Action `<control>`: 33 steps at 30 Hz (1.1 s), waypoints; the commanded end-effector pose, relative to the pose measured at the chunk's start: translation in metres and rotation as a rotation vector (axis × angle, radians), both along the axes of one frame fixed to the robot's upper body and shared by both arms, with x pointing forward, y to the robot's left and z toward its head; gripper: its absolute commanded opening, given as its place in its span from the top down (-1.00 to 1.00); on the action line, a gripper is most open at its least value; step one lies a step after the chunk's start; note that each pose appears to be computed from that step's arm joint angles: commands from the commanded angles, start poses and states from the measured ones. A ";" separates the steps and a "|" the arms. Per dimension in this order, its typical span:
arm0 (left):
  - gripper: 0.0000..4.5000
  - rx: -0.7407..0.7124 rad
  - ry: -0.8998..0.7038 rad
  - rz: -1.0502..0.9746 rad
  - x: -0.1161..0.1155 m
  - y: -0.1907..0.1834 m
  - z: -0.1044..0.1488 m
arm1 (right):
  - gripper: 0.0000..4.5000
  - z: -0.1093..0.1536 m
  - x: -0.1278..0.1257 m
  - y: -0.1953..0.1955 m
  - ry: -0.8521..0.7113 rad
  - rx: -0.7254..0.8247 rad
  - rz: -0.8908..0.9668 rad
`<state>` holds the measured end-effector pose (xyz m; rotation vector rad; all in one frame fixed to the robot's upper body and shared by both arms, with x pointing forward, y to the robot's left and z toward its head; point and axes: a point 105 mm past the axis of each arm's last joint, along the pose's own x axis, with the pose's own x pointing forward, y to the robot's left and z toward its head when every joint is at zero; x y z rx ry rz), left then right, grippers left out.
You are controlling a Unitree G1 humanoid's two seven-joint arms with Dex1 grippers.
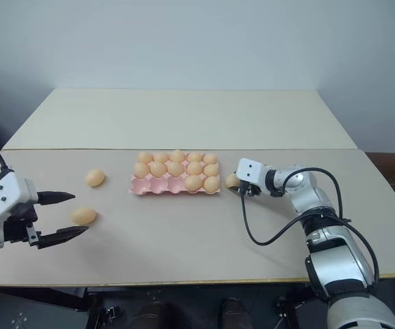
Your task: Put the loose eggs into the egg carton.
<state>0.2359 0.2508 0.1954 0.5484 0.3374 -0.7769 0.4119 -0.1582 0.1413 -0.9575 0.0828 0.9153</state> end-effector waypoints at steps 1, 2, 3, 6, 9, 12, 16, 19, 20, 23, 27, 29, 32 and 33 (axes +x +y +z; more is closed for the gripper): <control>-1.00 0.026 -0.024 0.000 0.002 0.002 0.007 | 0.00 0.042 0.000 0.002 -0.175 0.012 0.028; -1.00 0.026 -0.024 -0.001 0.003 0.002 0.007 | 0.00 0.050 -0.001 0.006 -0.193 0.027 0.041; -1.00 0.026 -0.023 -0.002 0.003 0.002 0.007 | 0.00 0.057 -0.002 0.011 -0.213 0.039 0.058; -1.00 0.027 -0.024 -0.007 0.007 0.002 0.007 | 0.00 0.076 -0.011 0.040 -0.262 0.068 0.159; -1.00 0.029 -0.024 -0.007 0.009 0.002 0.007 | 0.00 0.082 -0.019 0.065 -0.280 0.077 0.237; -1.00 0.036 -0.022 0.000 0.009 0.004 0.005 | 0.00 0.083 -0.026 0.097 -0.292 0.095 0.319; -1.00 0.035 -0.023 0.003 0.007 0.004 0.003 | 0.00 0.079 -0.029 0.126 -0.315 0.111 0.371; -1.00 0.033 -0.024 0.011 0.004 0.003 0.002 | 0.00 0.073 -0.031 0.139 -0.303 0.102 0.411; -1.00 0.031 -0.025 0.013 0.003 0.003 0.002 | 0.00 0.071 -0.032 0.142 -0.302 0.098 0.420; -1.00 0.021 -0.016 0.022 -0.002 0.003 0.001 | -0.12 0.070 -0.033 0.151 -0.301 0.107 0.435; -1.00 0.018 -0.009 0.033 -0.004 0.005 0.000 | -0.65 0.065 -0.036 0.160 -0.265 0.093 0.476; -1.00 0.016 -0.009 0.034 -0.003 0.005 0.001 | -0.94 0.063 -0.035 0.162 -0.249 0.090 0.480; -1.00 0.016 -0.009 0.034 -0.002 0.004 0.000 | -0.98 0.059 -0.032 0.163 -0.275 0.078 0.465; -1.00 0.017 -0.009 0.034 -0.001 0.005 0.000 | -0.98 0.059 -0.031 0.163 -0.282 0.074 0.460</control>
